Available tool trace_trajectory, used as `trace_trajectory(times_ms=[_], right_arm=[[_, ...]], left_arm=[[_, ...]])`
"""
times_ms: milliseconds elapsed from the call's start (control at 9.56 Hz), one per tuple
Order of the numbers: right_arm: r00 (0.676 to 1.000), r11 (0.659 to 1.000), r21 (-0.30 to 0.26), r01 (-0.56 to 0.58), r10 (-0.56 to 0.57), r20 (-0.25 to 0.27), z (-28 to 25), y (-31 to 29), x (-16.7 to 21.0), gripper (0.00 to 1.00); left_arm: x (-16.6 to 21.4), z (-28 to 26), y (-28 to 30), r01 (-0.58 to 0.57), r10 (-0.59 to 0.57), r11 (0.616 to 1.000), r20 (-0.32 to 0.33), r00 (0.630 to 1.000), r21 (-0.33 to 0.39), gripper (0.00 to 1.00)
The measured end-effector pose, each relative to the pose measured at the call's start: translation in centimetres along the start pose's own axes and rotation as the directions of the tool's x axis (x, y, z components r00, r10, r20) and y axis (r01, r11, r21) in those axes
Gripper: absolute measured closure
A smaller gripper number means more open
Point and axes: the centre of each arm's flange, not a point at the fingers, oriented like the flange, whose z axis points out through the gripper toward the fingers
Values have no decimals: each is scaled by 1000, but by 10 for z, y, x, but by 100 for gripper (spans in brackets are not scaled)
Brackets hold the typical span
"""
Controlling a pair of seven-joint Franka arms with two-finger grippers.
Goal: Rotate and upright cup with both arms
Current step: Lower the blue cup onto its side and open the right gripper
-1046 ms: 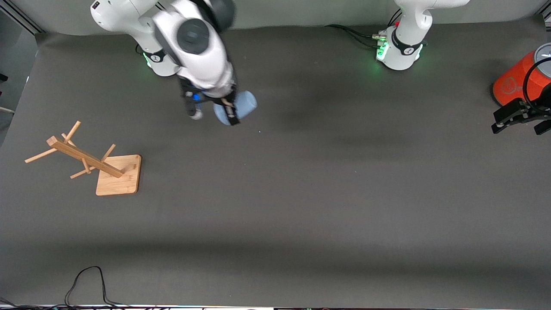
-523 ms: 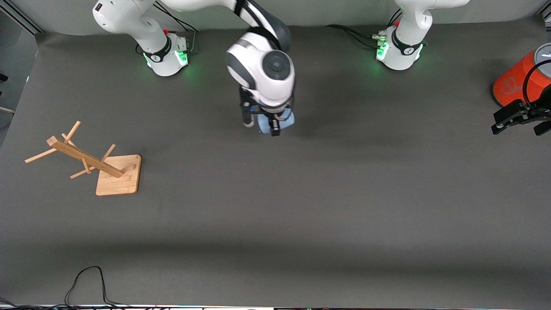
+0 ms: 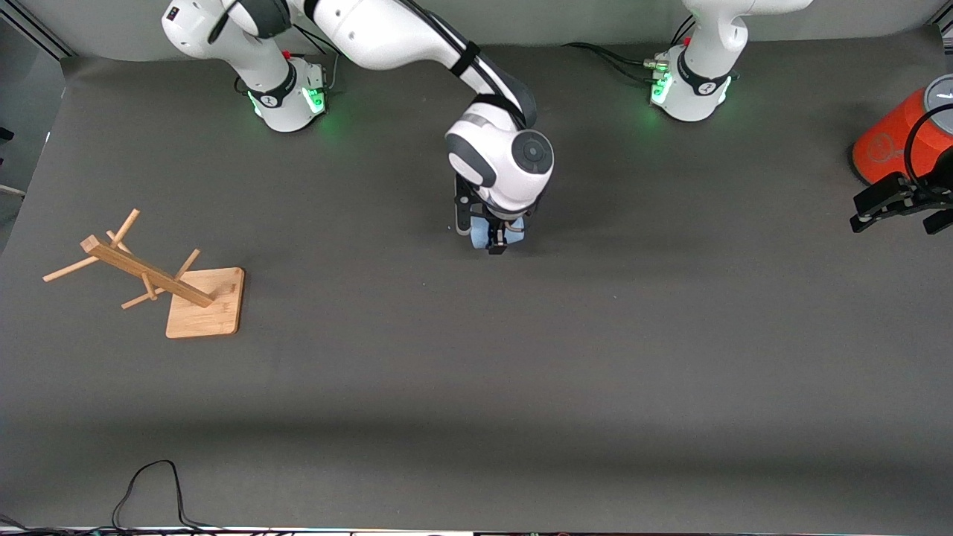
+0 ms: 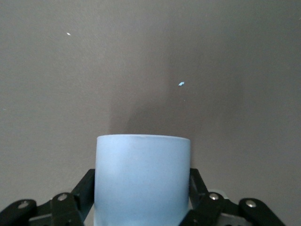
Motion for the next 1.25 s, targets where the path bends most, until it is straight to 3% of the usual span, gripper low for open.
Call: trace_trajectory(times_ms=[314, 523, 627, 732, 1255], right_arm=[[1000, 1000, 5, -15, 15, -2, 14, -5, -8, 18], [1000, 1000, 6, -19, 19, -1, 14, -5, -8, 17], [1000, 1000, 7, -21, 21, -1, 15, -6, -8, 5], [1000, 1000, 8, -22, 22, -1, 16, -6, -8, 0], [1000, 999, 29, -25, 24, 16, 4, -11, -9, 0]], left_arm=[[-6, 5, 2, 2, -1, 1000, 59, 998, -5, 0], [-10, 7, 3, 64, -63, 998, 89, 994, -1, 0], [-10, 8, 6, 87, -87, 996, 96, 992, 2, 0], [-11, 8, 7, 97, -96, 995, 104, 990, 3, 0], [-13, 11, 15, 97, -93, 995, 130, 987, -25, 0]])
